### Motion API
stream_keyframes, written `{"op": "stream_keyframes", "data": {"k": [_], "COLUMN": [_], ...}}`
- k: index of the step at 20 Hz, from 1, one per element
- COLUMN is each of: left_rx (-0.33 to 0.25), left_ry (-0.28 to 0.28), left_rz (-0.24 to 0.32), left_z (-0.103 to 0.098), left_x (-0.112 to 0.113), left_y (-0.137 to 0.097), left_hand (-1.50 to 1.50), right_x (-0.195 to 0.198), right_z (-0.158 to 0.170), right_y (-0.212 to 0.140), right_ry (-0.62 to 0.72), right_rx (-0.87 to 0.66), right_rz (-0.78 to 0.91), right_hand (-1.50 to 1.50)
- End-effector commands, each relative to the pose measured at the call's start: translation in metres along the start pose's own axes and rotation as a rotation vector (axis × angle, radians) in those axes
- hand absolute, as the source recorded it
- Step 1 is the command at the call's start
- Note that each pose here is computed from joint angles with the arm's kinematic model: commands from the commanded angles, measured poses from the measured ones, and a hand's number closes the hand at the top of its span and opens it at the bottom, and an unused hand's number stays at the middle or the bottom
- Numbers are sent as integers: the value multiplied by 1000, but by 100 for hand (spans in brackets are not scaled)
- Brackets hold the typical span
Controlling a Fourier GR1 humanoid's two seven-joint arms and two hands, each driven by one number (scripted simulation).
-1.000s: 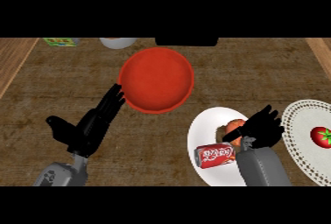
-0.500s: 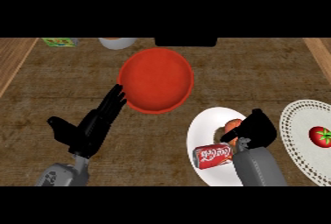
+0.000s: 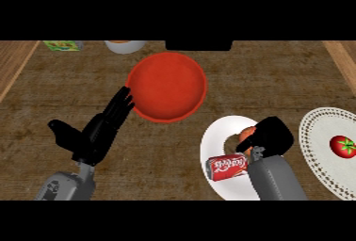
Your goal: Pick the squash from the plate and place it in the bowl
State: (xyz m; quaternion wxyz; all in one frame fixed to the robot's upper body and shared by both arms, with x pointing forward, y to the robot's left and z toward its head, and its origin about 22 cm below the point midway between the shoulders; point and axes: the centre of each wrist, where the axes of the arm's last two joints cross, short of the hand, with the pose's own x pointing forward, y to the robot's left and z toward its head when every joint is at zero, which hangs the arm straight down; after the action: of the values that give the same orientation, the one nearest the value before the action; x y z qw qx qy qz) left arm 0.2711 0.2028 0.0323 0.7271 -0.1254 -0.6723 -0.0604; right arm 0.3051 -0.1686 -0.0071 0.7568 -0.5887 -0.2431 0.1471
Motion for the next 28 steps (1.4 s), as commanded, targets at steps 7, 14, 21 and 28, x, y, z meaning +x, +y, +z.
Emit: {"op": "stream_keyframes", "data": {"k": [7,14,21,28], "left_rx": [-13,-142,-19,-10], "left_ry": [8,-7,5,19], "left_rz": [-8,-3,-11,-9], "left_z": [3,-11,-9,-6], "left_x": [-11,-1,-3,-7], "left_y": [-9,-31,-10,-7], "left_hand": [0,0,0,0], "right_x": [23,23,2,-11], "right_z": [47,147,234,273], "right_y": [5,23,-38,-118], "right_ry": [-64,-1123,-1419,-1457], "right_rx": [-68,91,175,8], "right_rz": [144,412,246,60], "right_hand": [150,150,150,150]}}
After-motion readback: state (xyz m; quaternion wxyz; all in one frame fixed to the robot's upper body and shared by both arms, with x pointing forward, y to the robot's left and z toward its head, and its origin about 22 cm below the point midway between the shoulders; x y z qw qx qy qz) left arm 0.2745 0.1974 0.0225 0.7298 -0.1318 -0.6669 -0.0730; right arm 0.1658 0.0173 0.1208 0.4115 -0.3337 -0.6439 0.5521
